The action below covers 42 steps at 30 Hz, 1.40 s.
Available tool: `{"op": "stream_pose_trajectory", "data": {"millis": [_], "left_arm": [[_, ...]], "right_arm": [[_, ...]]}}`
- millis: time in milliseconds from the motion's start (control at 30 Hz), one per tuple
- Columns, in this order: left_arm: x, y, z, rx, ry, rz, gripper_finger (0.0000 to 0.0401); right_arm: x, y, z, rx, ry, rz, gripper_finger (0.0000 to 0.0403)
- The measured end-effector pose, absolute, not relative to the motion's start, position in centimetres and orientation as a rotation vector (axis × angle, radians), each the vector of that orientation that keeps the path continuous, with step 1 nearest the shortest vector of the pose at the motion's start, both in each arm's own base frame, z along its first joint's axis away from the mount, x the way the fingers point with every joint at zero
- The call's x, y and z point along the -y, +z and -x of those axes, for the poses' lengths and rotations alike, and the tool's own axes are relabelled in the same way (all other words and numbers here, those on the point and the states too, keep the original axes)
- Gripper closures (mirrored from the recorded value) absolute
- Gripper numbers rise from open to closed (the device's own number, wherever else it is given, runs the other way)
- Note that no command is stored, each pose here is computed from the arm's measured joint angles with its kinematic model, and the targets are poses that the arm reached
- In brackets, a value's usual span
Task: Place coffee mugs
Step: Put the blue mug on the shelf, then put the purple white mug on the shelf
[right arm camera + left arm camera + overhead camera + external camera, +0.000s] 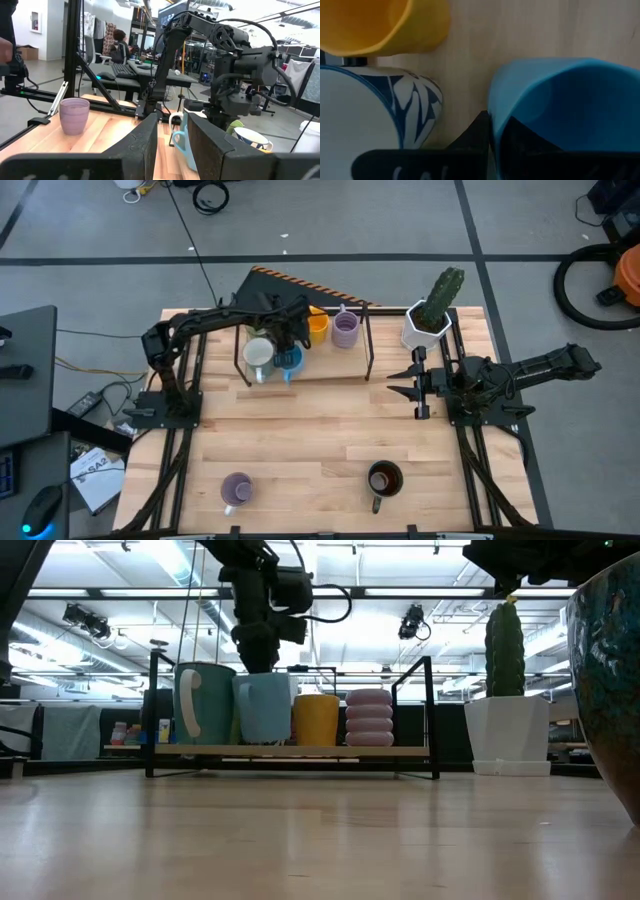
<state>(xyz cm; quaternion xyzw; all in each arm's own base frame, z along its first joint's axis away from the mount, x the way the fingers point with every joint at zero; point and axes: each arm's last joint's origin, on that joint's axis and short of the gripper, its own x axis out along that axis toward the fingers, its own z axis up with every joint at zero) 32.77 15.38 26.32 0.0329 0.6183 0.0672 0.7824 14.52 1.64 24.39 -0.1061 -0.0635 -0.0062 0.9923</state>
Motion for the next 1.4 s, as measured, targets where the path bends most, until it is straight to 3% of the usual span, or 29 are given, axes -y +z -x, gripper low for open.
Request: {"op": "stream_pose_trajectory", "data": {"millis": [300,733,1067,1200,1400], "left_arm": [[-15.5,26.2,-32.8,-1.352,0.175,-0.099,0.0363],[-15.5,26.3,-32.9,-1.374,0.248,-0.141,0.0276],[-13.0,30.8,-34.5,-1.277,0.247,-0.21,0.0274],[-9.8,32.8,-35.1,-1.22,0.106,-0.087,0.0274],[-3.0,31.9,-35.0,-1.334,-0.134,0.198,0.0274]], "right_arm": [[-1.6,24.4,-14.5,0.128,-0.013,0.212,0.0289],[-1.6,24.4,-14.5,0.128,-0.012,0.211,0.0289],[-1.6,24.4,-14.5,0.128,-0.012,0.213,0.0289],[-1.6,24.3,-14.5,0.122,-0.011,0.213,0.0289],[-1.6,24.3,-14.5,0.12,-0.011,0.214,0.0289]]}}
